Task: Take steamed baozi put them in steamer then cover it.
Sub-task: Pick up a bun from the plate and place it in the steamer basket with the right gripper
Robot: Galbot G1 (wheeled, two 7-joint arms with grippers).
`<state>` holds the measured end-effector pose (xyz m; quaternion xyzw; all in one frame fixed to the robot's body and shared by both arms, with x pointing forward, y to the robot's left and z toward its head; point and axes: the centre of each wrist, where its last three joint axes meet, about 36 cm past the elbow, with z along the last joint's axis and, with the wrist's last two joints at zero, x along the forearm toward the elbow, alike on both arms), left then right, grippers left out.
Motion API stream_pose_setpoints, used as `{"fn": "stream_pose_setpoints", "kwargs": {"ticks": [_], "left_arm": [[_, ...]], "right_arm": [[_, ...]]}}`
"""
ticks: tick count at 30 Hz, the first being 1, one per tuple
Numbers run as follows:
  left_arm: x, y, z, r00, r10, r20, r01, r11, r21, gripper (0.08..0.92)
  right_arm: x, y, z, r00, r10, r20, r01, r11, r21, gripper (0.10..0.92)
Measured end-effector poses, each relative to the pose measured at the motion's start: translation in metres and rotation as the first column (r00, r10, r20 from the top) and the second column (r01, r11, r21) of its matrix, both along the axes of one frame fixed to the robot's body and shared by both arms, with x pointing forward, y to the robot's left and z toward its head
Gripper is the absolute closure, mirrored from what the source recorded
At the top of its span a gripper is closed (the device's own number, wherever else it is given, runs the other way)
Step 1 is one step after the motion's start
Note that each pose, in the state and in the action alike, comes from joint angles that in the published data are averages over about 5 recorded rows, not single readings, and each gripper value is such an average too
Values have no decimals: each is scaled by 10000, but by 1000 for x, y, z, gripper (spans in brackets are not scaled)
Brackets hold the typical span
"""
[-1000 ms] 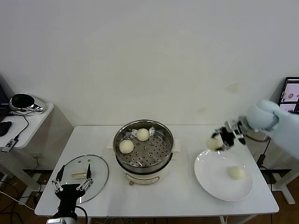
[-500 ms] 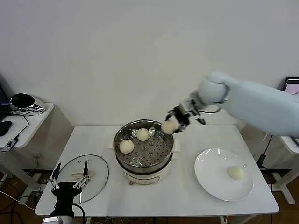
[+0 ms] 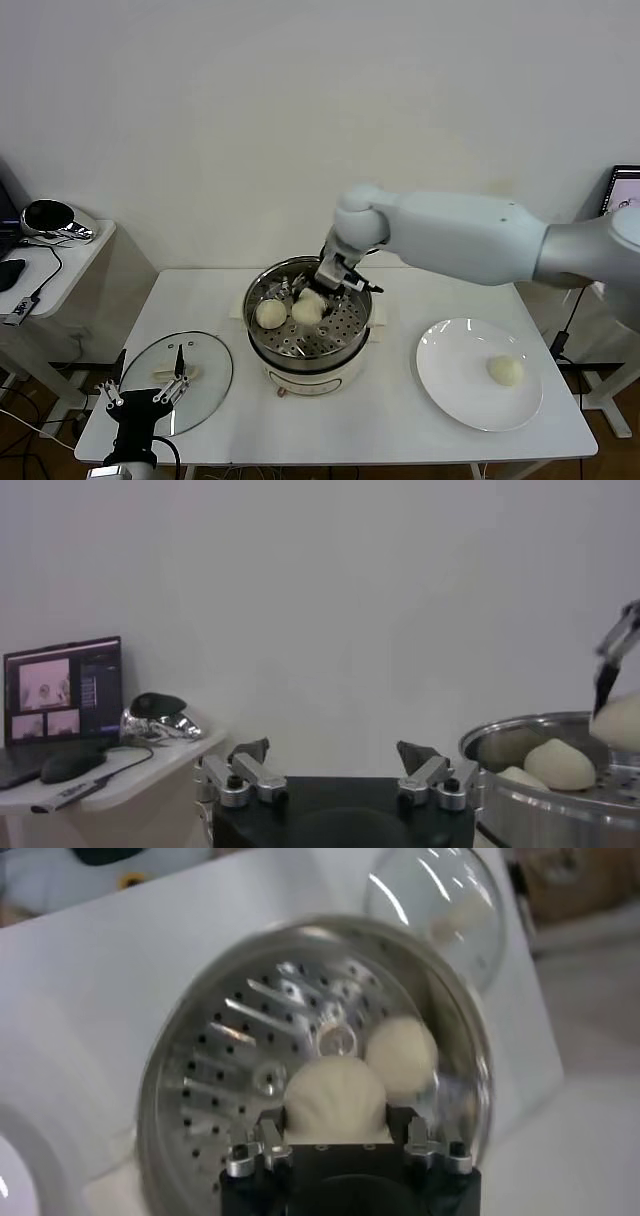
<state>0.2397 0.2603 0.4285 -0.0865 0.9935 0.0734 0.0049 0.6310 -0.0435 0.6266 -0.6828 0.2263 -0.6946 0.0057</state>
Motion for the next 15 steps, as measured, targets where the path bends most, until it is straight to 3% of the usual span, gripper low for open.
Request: {"fn": "stream_pose_setpoints", "kwargs": {"ticks": [11,15], "left_arm": [[-1,-2,2,10000,14,36,-13,10000,-76,177],[-1,-2,1,10000,16,43,-16,10000,-99,177]], "right_arm": [[-8,30,-26,9909,1348,31,-1340,9871,-874,403],[-10,34,-31,9880,1543,-16,-1536,9830,-1008,344]]}}
